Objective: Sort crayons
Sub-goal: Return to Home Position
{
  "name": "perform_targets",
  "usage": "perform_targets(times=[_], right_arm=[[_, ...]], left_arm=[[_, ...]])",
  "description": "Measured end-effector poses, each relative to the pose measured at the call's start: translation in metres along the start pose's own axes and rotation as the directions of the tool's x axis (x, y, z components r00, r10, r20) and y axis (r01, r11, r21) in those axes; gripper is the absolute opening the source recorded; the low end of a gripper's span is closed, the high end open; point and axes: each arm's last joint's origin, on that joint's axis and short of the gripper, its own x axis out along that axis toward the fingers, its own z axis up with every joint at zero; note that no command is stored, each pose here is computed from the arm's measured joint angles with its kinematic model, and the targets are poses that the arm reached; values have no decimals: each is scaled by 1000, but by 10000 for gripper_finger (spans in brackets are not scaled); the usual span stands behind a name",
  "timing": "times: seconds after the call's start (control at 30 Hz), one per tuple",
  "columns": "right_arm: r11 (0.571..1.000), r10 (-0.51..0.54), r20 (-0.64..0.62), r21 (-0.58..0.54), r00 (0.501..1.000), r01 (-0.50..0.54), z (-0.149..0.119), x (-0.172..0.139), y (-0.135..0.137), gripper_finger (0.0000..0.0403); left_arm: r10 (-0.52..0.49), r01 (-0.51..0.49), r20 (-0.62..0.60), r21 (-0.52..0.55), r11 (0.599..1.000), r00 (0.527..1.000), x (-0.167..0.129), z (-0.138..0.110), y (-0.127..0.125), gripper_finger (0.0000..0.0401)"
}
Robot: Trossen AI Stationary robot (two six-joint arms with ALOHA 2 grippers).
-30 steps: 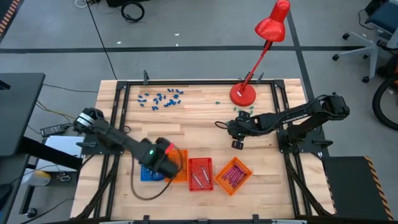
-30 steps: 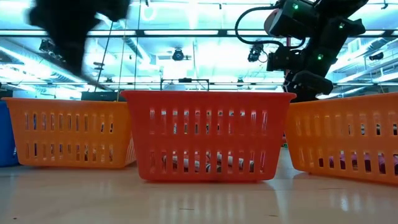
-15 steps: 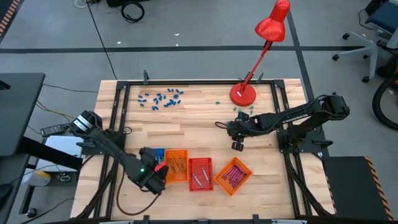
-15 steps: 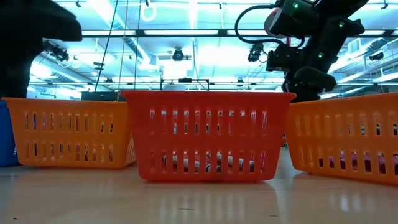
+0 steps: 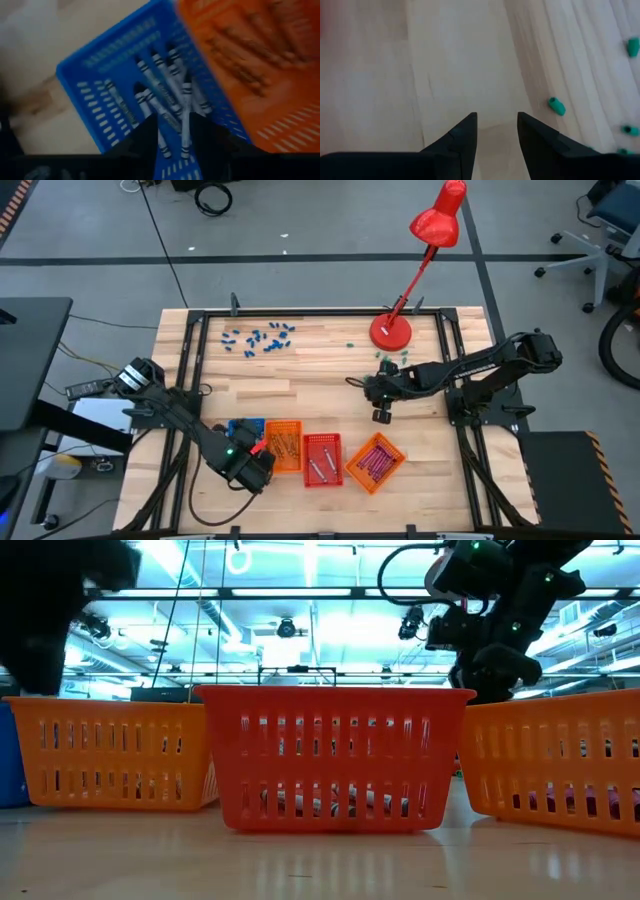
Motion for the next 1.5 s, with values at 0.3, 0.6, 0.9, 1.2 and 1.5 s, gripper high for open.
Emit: perform_targets(times=[0.3,0.6,0.9,1.2,1.5], right_arm=[[981,61,222,-195,973,-17,15,-3,15,144],[983,-9,433,-164,901,89,-10,19,-4,144],[997,26,546,-80,837,21,-13,1,-44,144],[996,-58,668,90,742,-2,-25,-33,-75,144],[992,-39,724,112,689,-61,-31,-58,-76,144]], left_arm=[[-199,36,332,438,898,922,-34,24,-24,125],[-119,-296,608,536,791,785,-30,57,-22,125],[30,-585,748,494,643,664,-38,91,4,125],[88,-628,721,529,571,687,-50,133,24,125],[-103,-441,527,789,428,843,-34,191,6,125]])
